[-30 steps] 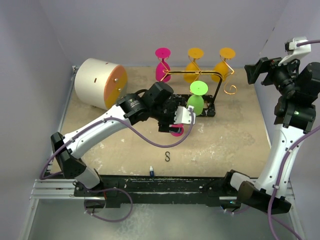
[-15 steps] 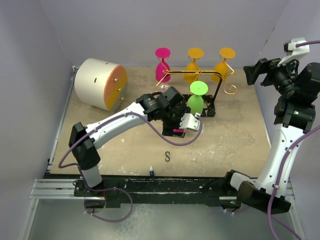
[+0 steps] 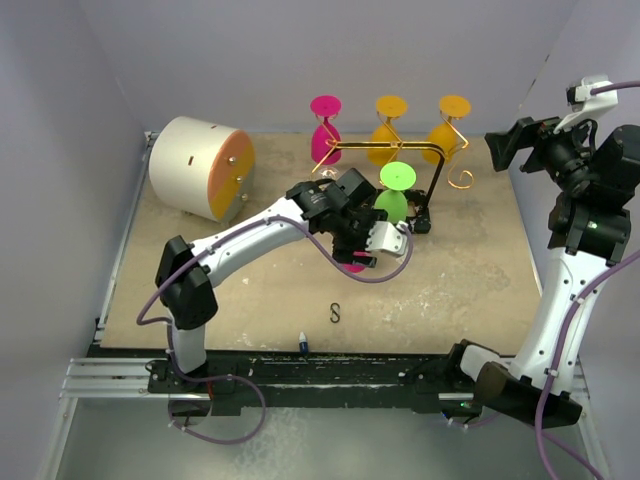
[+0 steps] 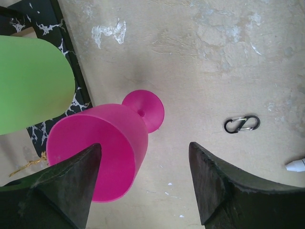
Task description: Place the wine glass upside down on the wine glass rack
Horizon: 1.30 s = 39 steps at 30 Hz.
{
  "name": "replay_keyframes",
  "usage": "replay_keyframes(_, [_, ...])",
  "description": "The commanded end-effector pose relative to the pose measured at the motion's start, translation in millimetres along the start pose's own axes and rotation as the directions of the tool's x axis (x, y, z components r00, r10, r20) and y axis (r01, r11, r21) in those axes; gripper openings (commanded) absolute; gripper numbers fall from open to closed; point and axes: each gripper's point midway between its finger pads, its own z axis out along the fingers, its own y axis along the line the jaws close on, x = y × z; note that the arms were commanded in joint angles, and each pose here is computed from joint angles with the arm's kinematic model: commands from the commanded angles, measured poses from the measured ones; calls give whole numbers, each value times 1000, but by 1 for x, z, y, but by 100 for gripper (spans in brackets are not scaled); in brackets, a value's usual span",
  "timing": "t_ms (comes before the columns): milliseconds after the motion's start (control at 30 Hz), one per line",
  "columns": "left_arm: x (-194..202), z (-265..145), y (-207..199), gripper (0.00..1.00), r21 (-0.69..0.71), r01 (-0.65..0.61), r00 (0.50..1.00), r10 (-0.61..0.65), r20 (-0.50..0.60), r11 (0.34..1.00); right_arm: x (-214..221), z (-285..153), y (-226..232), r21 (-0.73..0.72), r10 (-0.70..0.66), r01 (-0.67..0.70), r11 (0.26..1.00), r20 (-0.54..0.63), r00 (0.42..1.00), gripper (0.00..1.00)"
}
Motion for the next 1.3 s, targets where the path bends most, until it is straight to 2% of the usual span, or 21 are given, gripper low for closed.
replay_keyframes(0, [-6,-2,13,75,-11,-25,1000,25,15,1000,-11,1,1,-21,-32,33,999,40,999,100])
replay_keyframes(533, [8,11,5,31,67,13,999,-11,-33,998,-6,4,1,-32,-23,24,999,31,999,100])
replay_keyframes(833, [-2,-6,-31,6,222,73,997,-71,-16,972,-8,1,2,-25,-27,28,999,33,999,100])
replay_keyframes(933, [-9,-22,-48,0,270,86,996,-91,3,959,-8,1,1,-22,-27,27,999,33,999,100])
replay_keyframes(1133, [-37,-57,-85,0,353,86,988,-127,92,932,-7,2,2,-40,-49,50,998,31,998,100])
replay_keyframes(1267, [-65,-87,-109,0,390,48,966,-142,216,920,-11,-1,27,-178,-74,81,981,47,996,100])
